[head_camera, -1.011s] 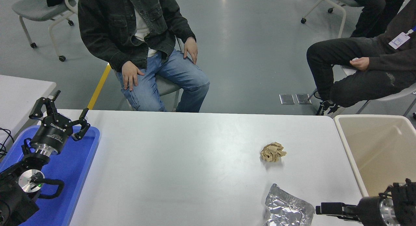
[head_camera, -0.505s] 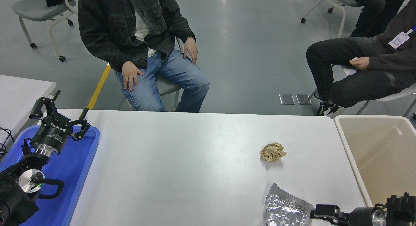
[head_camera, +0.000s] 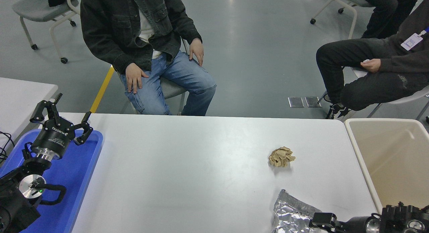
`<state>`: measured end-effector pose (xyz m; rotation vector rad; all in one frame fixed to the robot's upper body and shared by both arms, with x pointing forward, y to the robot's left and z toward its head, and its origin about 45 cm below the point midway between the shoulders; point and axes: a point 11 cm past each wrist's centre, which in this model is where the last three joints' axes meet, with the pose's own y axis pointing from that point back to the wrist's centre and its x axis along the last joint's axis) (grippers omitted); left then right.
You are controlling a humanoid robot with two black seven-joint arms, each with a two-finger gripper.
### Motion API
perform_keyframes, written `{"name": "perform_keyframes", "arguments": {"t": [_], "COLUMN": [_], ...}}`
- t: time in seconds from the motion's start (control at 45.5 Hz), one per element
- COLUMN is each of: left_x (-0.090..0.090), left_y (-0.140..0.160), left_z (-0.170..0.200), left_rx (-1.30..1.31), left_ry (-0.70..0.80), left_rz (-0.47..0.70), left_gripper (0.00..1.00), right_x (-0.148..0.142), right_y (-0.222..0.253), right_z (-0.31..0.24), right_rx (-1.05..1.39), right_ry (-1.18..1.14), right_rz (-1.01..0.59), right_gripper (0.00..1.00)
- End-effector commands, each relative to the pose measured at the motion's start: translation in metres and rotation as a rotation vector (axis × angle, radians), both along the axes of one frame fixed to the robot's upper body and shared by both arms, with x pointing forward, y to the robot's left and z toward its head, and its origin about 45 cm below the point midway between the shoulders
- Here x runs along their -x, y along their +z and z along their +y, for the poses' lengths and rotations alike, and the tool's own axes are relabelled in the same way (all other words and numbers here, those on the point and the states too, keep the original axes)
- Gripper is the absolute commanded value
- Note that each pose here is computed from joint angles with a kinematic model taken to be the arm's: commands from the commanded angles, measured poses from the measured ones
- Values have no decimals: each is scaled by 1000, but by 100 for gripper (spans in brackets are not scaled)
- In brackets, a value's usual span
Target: Clean the table surface
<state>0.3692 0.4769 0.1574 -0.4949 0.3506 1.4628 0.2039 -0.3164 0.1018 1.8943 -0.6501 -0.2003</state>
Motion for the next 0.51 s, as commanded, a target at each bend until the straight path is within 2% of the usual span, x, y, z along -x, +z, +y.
{"name": "perform_keyframes", "arguments": {"t": [0.0,0.484], "left_x": [0,0], "left_y": [0,0], "left_z": [0,0], "left_rx": [0,0], "left_ry": [0,0], "left_rz": [0,0], "left_gripper": [100,100], "right_x": [-4,-9], "right_y": [-3,-17], "right_z": [13,1], "right_rx": [-20,111], "right_ry": [11,-37], "right_rz": [-1,51], "right_gripper": [100,100]}}
